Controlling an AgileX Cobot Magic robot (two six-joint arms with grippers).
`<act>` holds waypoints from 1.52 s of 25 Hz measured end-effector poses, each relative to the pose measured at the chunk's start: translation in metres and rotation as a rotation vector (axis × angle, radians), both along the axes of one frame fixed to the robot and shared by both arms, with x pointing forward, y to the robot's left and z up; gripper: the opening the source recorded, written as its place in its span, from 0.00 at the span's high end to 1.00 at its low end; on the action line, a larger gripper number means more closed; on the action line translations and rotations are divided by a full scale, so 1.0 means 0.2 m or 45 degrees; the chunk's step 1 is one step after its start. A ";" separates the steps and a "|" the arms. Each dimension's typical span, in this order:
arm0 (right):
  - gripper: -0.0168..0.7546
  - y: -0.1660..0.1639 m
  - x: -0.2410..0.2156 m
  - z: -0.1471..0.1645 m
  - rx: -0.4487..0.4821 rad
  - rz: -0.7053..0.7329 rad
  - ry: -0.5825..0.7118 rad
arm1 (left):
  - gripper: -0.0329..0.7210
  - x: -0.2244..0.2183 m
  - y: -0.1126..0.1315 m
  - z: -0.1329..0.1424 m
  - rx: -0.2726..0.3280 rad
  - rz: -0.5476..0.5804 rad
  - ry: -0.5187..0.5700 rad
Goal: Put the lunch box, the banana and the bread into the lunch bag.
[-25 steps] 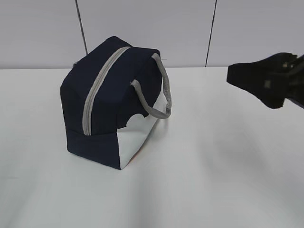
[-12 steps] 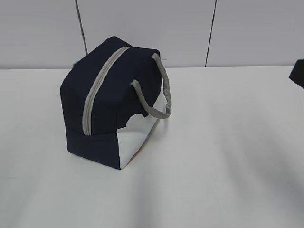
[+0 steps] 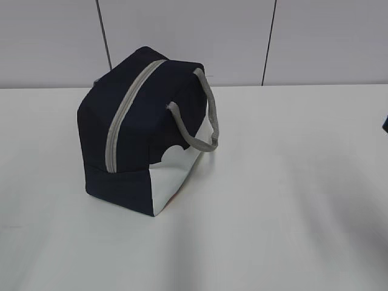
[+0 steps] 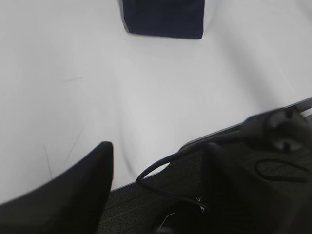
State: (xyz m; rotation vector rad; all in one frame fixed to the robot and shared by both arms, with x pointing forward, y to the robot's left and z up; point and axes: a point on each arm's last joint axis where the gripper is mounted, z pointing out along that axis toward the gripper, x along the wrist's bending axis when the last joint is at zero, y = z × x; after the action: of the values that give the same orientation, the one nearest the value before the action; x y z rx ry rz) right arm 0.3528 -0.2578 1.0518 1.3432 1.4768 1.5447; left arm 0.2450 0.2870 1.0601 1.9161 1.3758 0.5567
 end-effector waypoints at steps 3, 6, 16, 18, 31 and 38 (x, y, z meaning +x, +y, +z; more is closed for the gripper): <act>0.40 -0.06 0.01 -0.01 -0.066 -0.175 0.137 | 0.43 0.00 0.00 0.00 0.000 -0.001 0.000; 0.41 -0.09 -0.02 0.01 -0.245 -0.209 0.354 | 0.43 0.00 0.00 0.00 0.000 -0.001 0.000; 0.43 -0.10 -0.35 0.13 -0.617 0.240 0.660 | 0.48 0.00 0.00 0.00 0.000 -0.001 0.000; 0.43 -0.12 -0.41 0.13 -0.633 0.259 0.650 | 0.49 0.00 0.00 0.00 0.000 -0.001 0.000; 0.43 -0.24 -0.64 0.00 -0.679 0.040 0.431 | 0.57 0.00 0.00 0.00 0.000 -0.001 0.000; 0.43 -0.22 -0.63 -0.03 -0.617 -0.072 0.370 | 0.63 0.00 0.00 0.00 0.000 -0.001 0.000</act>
State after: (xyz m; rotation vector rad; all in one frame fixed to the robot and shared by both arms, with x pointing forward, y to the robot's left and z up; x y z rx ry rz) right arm 0.2262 -0.3013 1.0465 1.3295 1.8235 0.8946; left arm 0.2450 0.2869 1.0601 1.9168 1.3747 0.5562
